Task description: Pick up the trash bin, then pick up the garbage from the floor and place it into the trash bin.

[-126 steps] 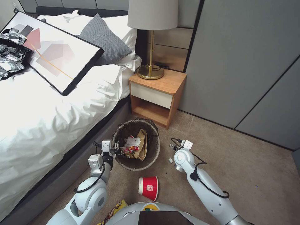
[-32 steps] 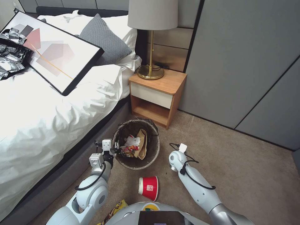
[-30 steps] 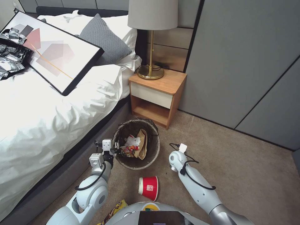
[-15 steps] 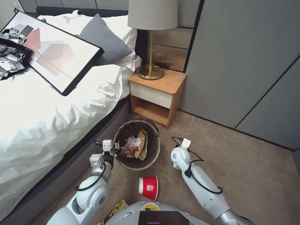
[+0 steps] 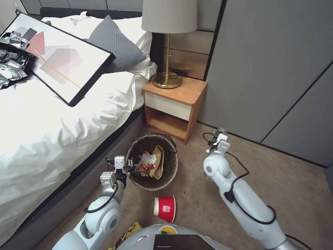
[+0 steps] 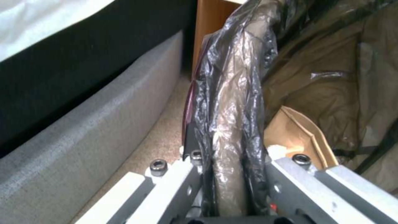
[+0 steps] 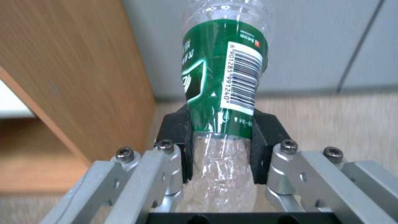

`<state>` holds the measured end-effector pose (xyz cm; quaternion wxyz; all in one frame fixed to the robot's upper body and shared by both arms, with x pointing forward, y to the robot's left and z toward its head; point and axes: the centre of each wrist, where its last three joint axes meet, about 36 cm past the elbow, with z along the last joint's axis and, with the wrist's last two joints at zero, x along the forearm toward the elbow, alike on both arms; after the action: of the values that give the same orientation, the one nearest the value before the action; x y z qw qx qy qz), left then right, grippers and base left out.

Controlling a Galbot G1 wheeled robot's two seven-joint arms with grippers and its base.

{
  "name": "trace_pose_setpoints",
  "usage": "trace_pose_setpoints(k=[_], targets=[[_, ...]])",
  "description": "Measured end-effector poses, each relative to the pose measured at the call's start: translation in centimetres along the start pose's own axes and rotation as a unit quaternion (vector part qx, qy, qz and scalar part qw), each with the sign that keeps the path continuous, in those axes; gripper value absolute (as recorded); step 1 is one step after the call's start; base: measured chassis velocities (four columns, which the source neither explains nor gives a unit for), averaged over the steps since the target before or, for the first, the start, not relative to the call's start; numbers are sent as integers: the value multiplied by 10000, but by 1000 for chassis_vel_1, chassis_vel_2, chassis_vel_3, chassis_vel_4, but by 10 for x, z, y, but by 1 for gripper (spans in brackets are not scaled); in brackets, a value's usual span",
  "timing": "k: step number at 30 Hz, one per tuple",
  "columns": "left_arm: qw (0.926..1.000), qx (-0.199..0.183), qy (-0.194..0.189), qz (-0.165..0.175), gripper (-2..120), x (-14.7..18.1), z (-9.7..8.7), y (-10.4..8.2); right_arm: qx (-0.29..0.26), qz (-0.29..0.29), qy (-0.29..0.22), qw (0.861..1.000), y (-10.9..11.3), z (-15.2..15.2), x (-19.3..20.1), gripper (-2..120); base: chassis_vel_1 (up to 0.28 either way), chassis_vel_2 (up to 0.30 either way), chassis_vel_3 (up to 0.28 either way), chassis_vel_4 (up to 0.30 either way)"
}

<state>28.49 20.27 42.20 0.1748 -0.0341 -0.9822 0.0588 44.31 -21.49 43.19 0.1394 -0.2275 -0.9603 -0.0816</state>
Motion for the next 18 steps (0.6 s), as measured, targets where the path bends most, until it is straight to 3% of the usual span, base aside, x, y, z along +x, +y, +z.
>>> trace_pose_setpoints(k=[2, 5, 10, 18], targets=[[10000, 0, 9, -1, 0, 0, 1, 0, 33, -73, -187, 9998, -3, -6, 3, 25, 0, 0, 0, 0], [10000, -4, 34, 0, 0, -1, 2, 0, 130, -441, -926, 9946, -13, -30, 18, 25, 0, 0, 0, 0], [10000, -12, 50, -6, 0, -1, 3, 0, 100, -786, -1379, 9873, -16, -46, 35, 25, 0, 0, 0, 0], [9999, -54, 94, -6, 0, -1, 4, 1, 15, -1951, -2238, 9549, -19, -69, 76, 25, 0, 0, 0, 0]])
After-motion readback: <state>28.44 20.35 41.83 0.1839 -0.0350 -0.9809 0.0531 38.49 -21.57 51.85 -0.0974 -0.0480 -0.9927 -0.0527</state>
